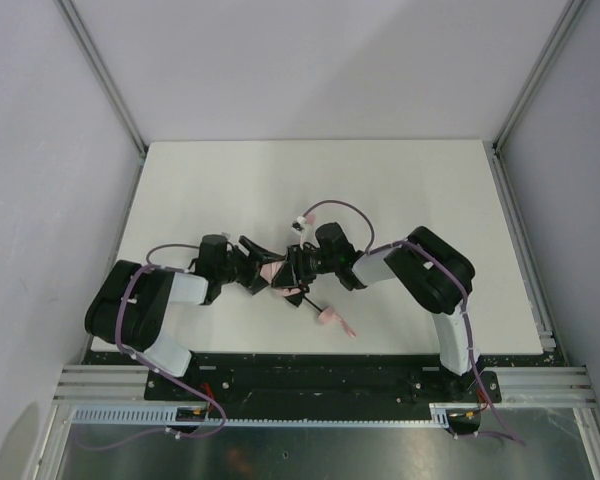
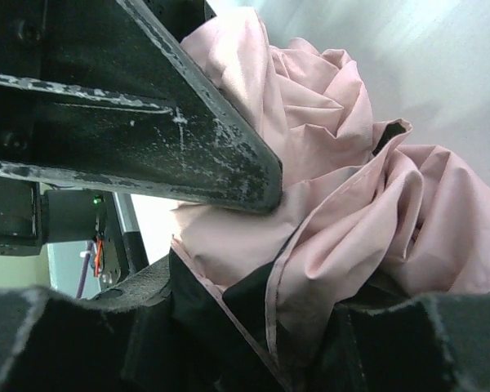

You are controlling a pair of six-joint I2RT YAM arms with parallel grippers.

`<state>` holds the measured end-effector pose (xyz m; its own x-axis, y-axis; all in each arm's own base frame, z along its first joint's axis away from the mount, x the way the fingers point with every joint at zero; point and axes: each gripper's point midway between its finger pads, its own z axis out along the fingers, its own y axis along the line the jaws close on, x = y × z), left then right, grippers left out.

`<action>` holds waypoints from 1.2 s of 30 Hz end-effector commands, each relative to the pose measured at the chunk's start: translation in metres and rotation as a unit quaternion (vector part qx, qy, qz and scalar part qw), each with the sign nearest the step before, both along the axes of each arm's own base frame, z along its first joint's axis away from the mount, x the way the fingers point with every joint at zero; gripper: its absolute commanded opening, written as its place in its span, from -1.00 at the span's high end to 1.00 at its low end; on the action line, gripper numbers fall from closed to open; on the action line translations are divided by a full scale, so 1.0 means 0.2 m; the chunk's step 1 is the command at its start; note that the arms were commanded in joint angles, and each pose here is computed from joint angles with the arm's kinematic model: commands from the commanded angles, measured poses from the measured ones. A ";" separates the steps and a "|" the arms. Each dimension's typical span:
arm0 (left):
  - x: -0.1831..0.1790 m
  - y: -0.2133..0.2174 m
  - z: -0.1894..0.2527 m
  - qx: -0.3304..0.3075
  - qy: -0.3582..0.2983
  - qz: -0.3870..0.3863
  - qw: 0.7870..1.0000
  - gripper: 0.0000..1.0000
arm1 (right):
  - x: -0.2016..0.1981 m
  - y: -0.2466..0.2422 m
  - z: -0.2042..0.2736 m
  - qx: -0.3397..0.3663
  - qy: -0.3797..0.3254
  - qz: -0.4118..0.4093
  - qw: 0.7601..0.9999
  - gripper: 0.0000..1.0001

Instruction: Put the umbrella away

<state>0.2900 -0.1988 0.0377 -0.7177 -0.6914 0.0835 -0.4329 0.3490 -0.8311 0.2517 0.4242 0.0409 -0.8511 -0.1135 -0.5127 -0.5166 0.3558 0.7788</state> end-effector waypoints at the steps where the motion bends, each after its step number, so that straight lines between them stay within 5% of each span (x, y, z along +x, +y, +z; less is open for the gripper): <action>1: -0.09 -0.03 -0.10 0.042 0.023 -0.036 0.998 -0.49 | -0.17 0.08 0.09 0.017 -0.016 0.076 0.997 1.00; 6: -0.04 -0.07 -0.03 0.039 -0.023 -0.063 0.997 -0.09 | -0.22 0.07 0.11 0.055 0.042 0.112 0.991 1.00; 11: -0.04 -0.06 -0.04 0.045 -0.042 -0.067 0.996 0.73 | -0.22 0.04 0.11 0.052 0.080 0.111 0.989 0.93; 14: -0.07 -0.06 -0.07 0.043 -0.031 -0.064 0.997 0.97 | -0.18 0.01 0.10 0.023 0.061 0.088 0.994 0.44; 18: -0.12 -0.04 -0.10 0.042 -0.013 -0.055 0.998 1.00 | -0.11 -0.04 0.09 -0.024 0.006 0.064 0.998 -0.54; 22: -0.14 -0.03 -0.11 0.040 0.002 -0.045 0.998 1.00 | -0.07 -0.10 0.07 -0.085 -0.067 0.047 0.993 -0.93; 26: -0.14 -0.03 -0.10 0.032 0.009 -0.040 0.999 1.00 | -0.06 -0.14 -0.01 -0.187 -0.172 0.033 0.967 -0.98; 29: -0.15 -0.02 -0.09 0.032 0.013 -0.035 0.999 1.00 | -0.02 -0.19 -0.06 -0.289 -0.265 -0.010 0.920 -0.93; 33: -0.15 -0.02 -0.09 0.035 0.026 -0.033 0.999 1.00 | 0.05 -0.30 -0.16 -0.417 -0.343 -0.050 0.840 -0.63; 36: -0.16 -0.02 -0.10 0.038 0.041 -0.034 0.998 1.00 | 0.05 -0.36 -0.23 -0.460 -0.361 -0.057 0.809 -0.30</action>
